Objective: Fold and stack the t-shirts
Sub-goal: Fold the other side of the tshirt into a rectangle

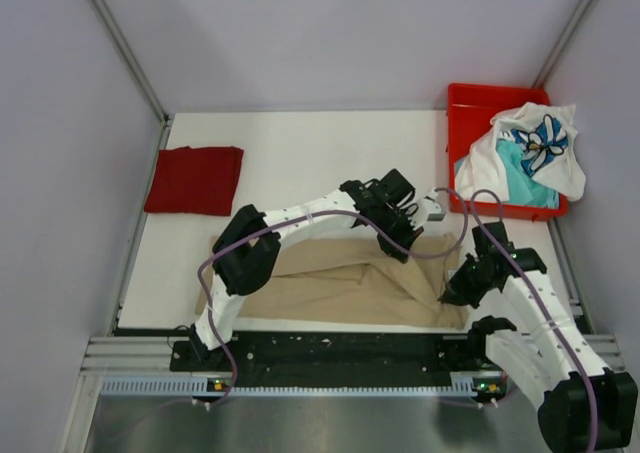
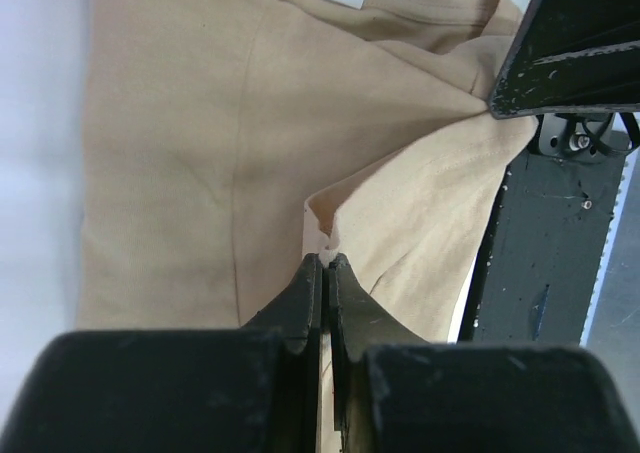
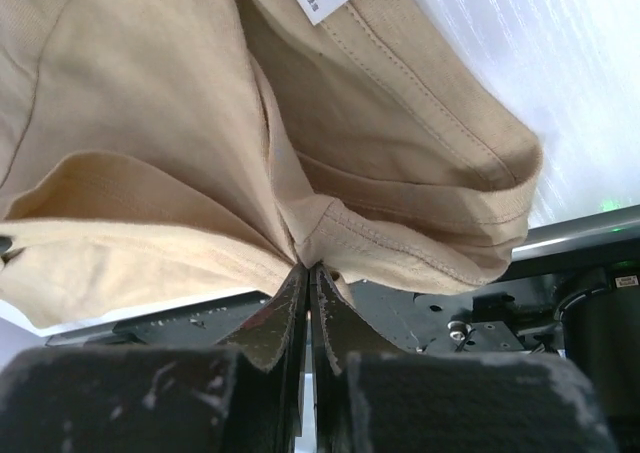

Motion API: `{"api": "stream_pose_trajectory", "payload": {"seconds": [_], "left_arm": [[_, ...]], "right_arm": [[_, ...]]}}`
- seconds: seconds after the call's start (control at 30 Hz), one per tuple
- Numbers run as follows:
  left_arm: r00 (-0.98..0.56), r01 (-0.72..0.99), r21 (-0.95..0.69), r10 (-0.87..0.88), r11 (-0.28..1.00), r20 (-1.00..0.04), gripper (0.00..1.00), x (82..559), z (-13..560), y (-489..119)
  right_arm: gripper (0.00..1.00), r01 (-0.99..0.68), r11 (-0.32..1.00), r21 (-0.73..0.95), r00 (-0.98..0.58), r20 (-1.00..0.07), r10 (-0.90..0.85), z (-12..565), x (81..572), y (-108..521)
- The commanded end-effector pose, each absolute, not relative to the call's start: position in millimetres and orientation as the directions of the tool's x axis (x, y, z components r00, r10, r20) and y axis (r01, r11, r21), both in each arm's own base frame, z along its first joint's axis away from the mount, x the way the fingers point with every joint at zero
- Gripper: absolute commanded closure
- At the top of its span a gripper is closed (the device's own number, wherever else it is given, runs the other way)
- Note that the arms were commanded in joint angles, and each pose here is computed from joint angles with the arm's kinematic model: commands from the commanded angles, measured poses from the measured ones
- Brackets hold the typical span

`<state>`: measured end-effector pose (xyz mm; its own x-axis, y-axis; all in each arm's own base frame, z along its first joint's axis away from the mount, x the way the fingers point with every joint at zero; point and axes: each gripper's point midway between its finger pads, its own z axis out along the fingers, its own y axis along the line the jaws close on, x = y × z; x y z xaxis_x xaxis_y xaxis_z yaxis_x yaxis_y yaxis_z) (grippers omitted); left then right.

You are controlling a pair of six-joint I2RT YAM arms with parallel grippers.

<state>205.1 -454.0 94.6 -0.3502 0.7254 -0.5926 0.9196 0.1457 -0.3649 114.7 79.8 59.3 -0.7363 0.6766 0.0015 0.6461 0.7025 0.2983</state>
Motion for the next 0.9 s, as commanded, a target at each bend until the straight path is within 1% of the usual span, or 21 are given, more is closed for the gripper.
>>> {"api": "stream_pose_trajectory", "payload": {"seconds": [0.0, 0.03, 0.1, 0.23, 0.33, 0.37, 0.47, 0.57, 0.63, 0.73, 0.8, 0.87], "left_arm": [[-0.331, 0.929, -0.352, 0.684, 0.114, -0.65, 1.0, 203, 121, -460], [-0.332, 0.927, -0.359, 0.686, 0.109, -0.647, 1.0, 201, 119, -460], [-0.335, 0.923, -0.37, 0.691, 0.103, -0.641, 1.0, 199, 115, -461], [-0.344, 0.917, -0.384, 0.699, 0.106, -0.627, 1.0, 197, 108, -458], [-0.346, 0.914, -0.392, 0.701, 0.102, -0.623, 1.0, 195, 107, -458], [-0.346, 0.914, -0.393, 0.701, 0.101, -0.623, 1.0, 195, 107, -459], [-0.342, 0.914, -0.393, 0.702, 0.096, -0.624, 1.0, 194, 107, -459], [-0.341, 0.914, -0.394, 0.705, 0.094, -0.622, 1.0, 194, 106, -458], [-0.341, 0.914, -0.394, 0.704, 0.094, -0.623, 1.0, 194, 106, -458], [-0.342, 0.913, -0.396, 0.706, 0.095, -0.62, 1.0, 193, 106, -457], [-0.346, 0.913, -0.395, 0.705, 0.101, -0.619, 1.0, 193, 108, -455], [-0.358, 0.912, -0.393, 0.696, 0.118, -0.622, 1.0, 194, 111, -453]], "right_arm": [[1.0, 0.629, 0.713, 0.31, -0.744, -0.025, 0.668, 65, 124, 78], [1.0, 0.63, 0.716, 0.301, -0.747, -0.017, 0.664, 63, 123, 78], [0.93, 0.628, 0.724, 0.284, -0.754, -0.007, 0.657, 58, 123, 78], [0.86, 0.631, 0.716, 0.297, -0.754, 0.019, 0.657, 55, 120, 82], [0.8, 0.655, 0.658, 0.372, -0.732, 0.095, 0.675, 51, 119, 100], [0.78, 0.663, 0.644, 0.382, -0.726, 0.117, 0.678, 48, 117, 104], [0.78, 0.675, 0.643, 0.361, -0.716, 0.114, 0.689, 38, 112, 101], [0.79, 0.673, 0.649, 0.353, -0.718, 0.105, 0.688, 38, 112, 99], [0.83, 0.665, 0.658, 0.354, -0.725, 0.091, 0.683, 39, 114, 98], [0.99, 0.663, 0.664, 0.347, -0.729, 0.095, 0.678, 38, 114, 97], [1.0, 0.655, 0.667, 0.356, -0.735, 0.093, 0.672, 40, 115, 98], [1.0, 0.645, 0.671, 0.366, -0.738, 0.067, 0.672, 47, 119, 97]]}}
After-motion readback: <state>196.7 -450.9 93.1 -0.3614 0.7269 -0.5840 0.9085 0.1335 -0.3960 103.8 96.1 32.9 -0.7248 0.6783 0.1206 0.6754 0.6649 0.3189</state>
